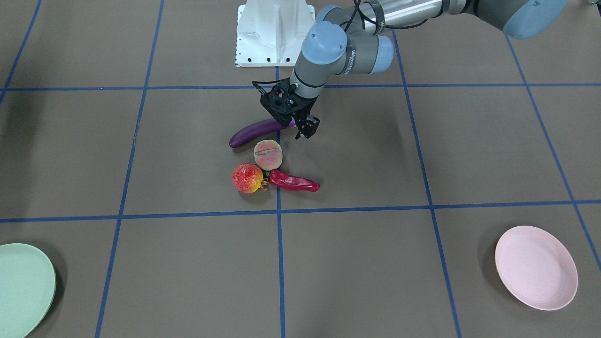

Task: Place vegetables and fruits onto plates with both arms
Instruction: 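Reach the left gripper down to the purple eggplant and grasp it, then carry the eggplant onto the pink plate with left gripper while right arm approaches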

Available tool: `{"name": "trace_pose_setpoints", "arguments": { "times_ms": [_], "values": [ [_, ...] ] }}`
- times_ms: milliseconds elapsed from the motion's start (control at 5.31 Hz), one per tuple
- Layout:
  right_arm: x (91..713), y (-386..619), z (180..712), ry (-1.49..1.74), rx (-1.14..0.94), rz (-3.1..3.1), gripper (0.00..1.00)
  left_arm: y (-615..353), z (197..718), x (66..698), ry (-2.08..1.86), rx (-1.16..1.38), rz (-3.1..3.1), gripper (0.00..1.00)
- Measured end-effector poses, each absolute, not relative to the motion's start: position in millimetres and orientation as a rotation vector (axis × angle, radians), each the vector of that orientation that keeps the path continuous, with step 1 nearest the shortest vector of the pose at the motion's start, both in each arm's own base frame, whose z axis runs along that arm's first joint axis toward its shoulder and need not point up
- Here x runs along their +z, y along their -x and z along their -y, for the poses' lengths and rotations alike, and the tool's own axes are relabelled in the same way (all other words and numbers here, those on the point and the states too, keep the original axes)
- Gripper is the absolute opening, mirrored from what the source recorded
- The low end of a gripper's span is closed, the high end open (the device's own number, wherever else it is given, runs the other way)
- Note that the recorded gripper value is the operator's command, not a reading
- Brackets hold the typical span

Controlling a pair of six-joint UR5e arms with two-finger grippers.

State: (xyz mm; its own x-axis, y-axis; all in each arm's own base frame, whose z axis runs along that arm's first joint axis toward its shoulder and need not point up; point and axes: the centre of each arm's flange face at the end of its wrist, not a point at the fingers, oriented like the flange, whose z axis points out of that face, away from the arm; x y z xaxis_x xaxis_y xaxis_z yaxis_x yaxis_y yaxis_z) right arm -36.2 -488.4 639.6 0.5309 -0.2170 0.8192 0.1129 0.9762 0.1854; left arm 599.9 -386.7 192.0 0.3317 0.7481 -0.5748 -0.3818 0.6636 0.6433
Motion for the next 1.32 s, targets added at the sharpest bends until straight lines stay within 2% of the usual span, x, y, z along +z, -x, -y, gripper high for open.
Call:
{"name": "trace_pose_setpoints", "arguments": {
  "times_ms": [1130, 1318],
  "values": [
    [644, 38, 497, -0.103, -0.185, 0.992, 1.00, -648, 360, 187, -0.448, 0.792, -0.924, 0.99],
    [643, 38, 497, -0.101, -0.181, 0.993, 1.00, -653, 357, 191, -0.439, 0.797, -0.919, 0.73]
  ]
}}
